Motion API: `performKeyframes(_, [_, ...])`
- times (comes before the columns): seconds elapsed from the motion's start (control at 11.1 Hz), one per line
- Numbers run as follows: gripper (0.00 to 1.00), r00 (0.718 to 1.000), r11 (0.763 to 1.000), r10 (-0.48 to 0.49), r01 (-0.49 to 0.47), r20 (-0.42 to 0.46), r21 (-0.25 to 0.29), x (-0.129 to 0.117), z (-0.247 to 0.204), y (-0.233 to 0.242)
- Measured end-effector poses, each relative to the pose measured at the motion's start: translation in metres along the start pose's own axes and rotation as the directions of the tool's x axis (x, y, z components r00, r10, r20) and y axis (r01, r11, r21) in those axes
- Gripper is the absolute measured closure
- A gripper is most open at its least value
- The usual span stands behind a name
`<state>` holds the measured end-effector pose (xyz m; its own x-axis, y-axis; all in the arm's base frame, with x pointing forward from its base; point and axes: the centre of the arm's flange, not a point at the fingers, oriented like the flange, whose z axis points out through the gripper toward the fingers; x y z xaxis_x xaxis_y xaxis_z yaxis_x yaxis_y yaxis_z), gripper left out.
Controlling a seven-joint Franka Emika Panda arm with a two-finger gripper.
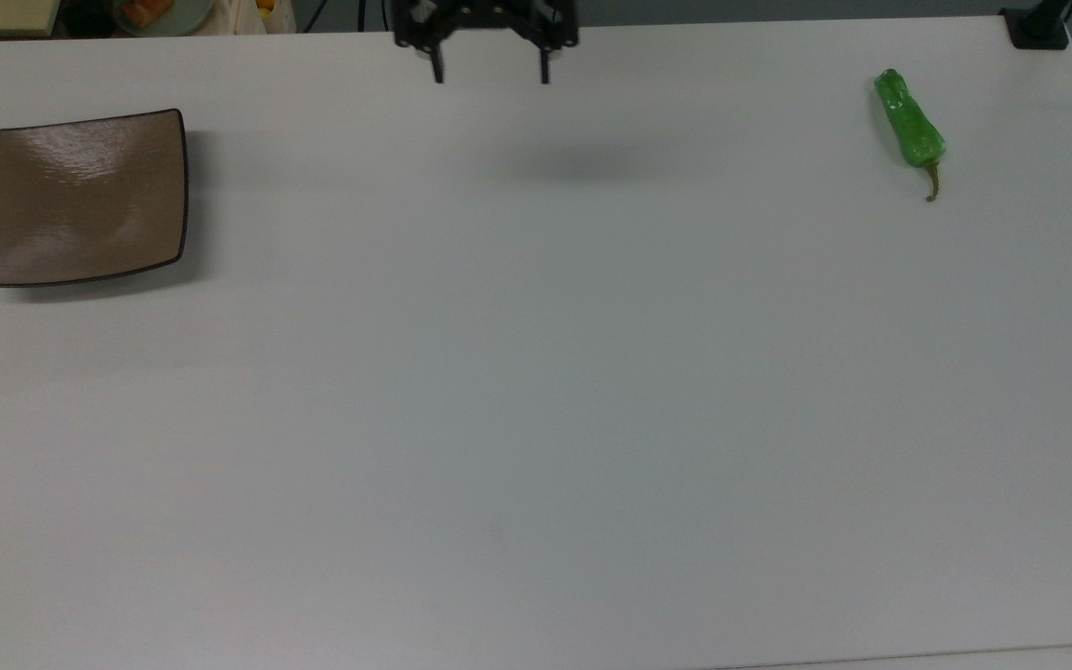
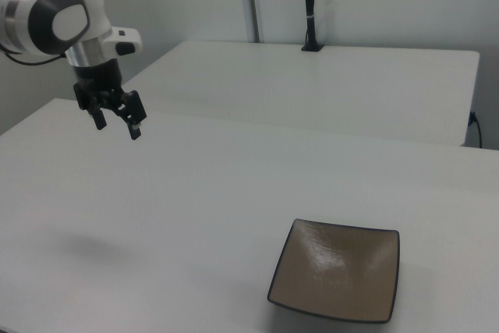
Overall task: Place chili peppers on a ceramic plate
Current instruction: 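Move the open gripper across the table toward the green chili pepper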
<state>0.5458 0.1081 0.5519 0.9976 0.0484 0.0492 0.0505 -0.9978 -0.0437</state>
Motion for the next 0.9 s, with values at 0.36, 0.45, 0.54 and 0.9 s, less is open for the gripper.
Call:
performKeyframes(0.36, [0.00, 1.000, 1.000, -0.012, 0.013, -0.016, 0.020, -0.016, 0.007, -0.094])
performKeyframes(0.45, [0.00, 1.000, 0.999, -0.022, 0.022, -0.016, 0.034, -0.022, 0.009, -0.117])
performKeyframes(0.54, [0.00, 0.999, 0.998, -0.032, 0.033, -0.022, 0.057, -0.029, 0.014, -0.145])
performKeyframes(0.9, [0.00, 0.998, 0.992, -0.066, 0.067, -0.013, 0.108, -0.049, 0.056, -0.231])
